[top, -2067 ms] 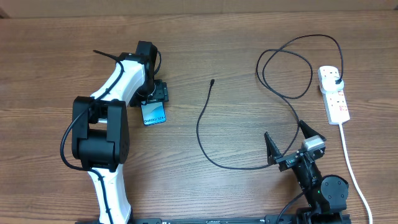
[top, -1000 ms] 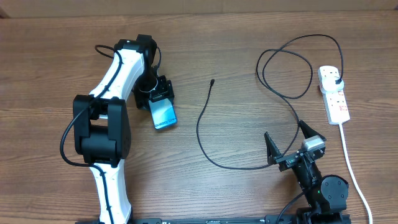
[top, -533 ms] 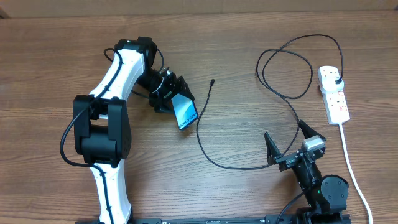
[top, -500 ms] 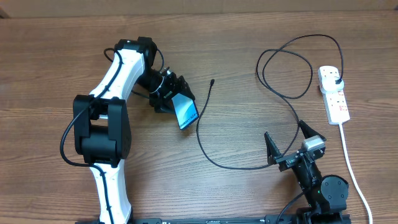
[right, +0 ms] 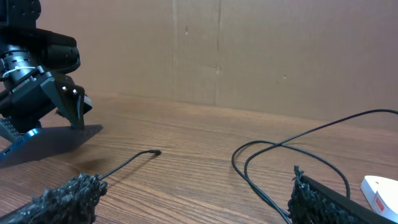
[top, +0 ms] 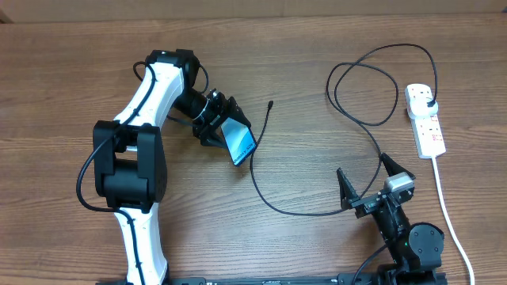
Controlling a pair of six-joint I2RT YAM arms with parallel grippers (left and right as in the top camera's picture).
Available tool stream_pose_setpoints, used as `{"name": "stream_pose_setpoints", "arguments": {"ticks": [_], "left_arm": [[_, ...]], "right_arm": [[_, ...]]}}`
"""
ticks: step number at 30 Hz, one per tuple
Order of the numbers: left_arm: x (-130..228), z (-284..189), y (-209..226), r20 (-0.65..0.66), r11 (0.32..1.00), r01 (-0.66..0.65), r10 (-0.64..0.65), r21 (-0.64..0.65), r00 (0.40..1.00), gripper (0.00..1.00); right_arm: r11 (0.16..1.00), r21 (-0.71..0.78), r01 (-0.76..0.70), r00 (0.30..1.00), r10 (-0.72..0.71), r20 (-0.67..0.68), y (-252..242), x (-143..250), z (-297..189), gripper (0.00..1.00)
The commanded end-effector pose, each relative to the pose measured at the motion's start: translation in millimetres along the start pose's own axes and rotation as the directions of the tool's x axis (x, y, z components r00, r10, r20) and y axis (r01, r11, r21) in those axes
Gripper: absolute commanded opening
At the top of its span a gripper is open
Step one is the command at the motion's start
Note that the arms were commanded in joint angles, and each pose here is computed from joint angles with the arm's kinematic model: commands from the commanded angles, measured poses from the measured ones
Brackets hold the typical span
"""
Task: Plug charger to phone and switch on socket
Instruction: 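Raise the phone with the left gripper and tilt it toward center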
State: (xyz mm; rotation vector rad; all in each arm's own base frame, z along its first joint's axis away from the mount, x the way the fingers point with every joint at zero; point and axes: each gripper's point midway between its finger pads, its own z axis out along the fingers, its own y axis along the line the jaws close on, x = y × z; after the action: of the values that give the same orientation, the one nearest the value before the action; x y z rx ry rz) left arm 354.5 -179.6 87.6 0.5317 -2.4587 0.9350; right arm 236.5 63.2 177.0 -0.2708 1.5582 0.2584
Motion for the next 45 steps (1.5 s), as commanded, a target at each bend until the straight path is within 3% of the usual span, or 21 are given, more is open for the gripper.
{"name": "stream_pose_setpoints", "arguments": {"ticks": [1,3,10,21,45], "left_arm": [[12,-7,-24,-0.057,0.99,0.092,-0.086,0.104,0.995,0.72],[17,-8,-30,-0.092,0.98,0.143,-0.131,0.135,0.987,0.68],[36,-18,-61,-0.257,0.918,0.29,-0.222,0.272,0.941,0.68],[39,-27,-73,-0.371,0.825,0.499,-0.391,0.264,0.842,0.68],[30,-37,-69,-0.366,0.803,0.525,-0.415,0.284,0.833,0.66]], "right_arm": [[1.0,0.0,-0.002,1.0,0.002,0.003,0,2,0,1.0],[1.0,0.0,-0.002,1.0,0.002,0.003,0,2,0,1.0],[1.0,0.0,-0.002,1.0,0.002,0.003,0,2,0,1.0],[1.0,0.001,-0.002,1.0,0.002,0.003,0,2,0,1.0],[1.0,0.0,-0.002,1.0,0.002,0.003,0,2,0,1.0]]}}
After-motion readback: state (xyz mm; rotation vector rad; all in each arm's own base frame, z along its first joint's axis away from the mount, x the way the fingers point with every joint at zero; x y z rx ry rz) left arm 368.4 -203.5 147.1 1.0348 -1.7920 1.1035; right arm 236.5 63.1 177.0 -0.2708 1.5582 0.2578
